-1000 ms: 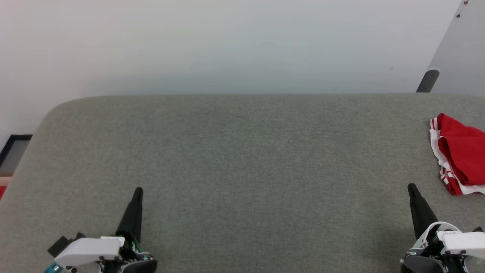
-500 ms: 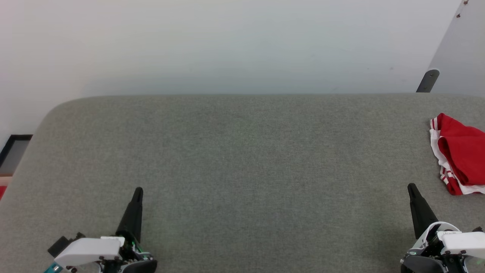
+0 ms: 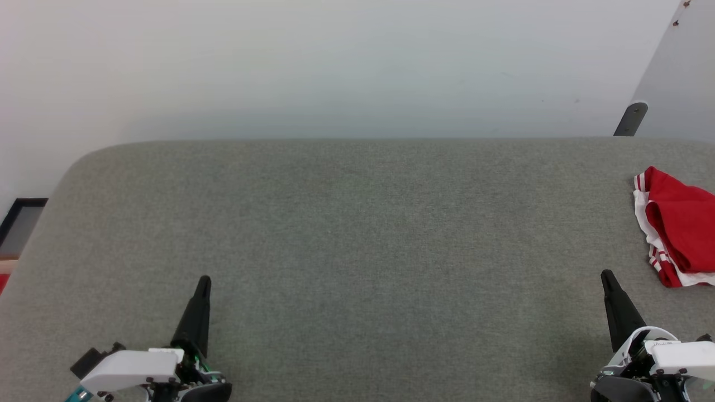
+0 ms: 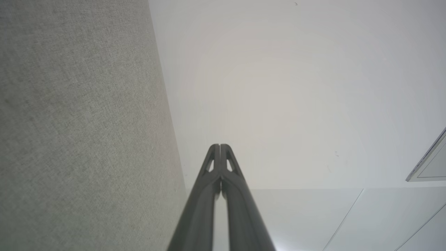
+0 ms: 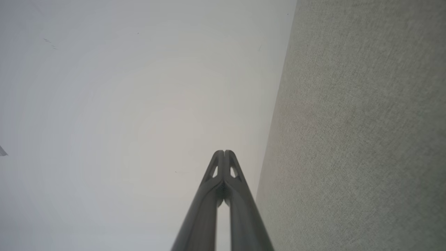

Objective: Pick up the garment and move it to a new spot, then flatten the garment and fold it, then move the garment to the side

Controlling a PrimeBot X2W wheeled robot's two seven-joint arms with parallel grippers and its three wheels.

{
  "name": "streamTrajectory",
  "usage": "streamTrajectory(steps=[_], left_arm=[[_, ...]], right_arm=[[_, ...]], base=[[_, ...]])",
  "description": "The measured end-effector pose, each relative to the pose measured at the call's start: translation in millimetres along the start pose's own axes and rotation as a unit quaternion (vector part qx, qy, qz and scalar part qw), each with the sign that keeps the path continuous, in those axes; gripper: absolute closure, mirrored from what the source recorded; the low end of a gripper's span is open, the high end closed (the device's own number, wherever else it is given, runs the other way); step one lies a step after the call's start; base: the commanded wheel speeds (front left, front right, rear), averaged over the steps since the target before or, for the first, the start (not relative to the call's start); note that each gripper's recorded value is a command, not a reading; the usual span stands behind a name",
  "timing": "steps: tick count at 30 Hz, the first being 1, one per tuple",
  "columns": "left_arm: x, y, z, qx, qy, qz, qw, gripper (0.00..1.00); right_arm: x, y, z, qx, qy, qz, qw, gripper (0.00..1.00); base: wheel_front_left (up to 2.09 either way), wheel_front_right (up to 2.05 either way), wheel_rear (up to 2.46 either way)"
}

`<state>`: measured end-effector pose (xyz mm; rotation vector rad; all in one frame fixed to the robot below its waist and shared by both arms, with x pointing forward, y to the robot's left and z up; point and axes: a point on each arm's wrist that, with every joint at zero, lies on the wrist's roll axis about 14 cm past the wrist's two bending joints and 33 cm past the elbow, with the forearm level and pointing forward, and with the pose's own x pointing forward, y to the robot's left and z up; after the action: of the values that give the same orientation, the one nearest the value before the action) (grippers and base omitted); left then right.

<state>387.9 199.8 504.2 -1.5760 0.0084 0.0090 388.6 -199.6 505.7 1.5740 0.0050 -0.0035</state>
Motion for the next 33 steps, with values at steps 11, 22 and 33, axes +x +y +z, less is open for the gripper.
streamTrajectory(steps=[11,22,33], left_arm=[[0.0,0.0,0.0,0.0,0.0,0.0,1.0,1.0],[0.0,0.0,0.0,0.0,0.0,0.0,1.0,1.0],[0.0,0.0,0.0,0.0,0.0,0.0,1.0,1.0]], right_arm=[[0.0,0.0,0.0,0.0,0.0,0.0,1.0,1.0],[0.0,0.0,0.0,0.0,0.0,0.0,1.0,1.0],[0.0,0.0,0.0,0.0,0.0,0.0,1.0,1.0]], base=[[0.0,0.0,0.0],[0.0,0.0,0.0],[0.0,0.0,0.0]])
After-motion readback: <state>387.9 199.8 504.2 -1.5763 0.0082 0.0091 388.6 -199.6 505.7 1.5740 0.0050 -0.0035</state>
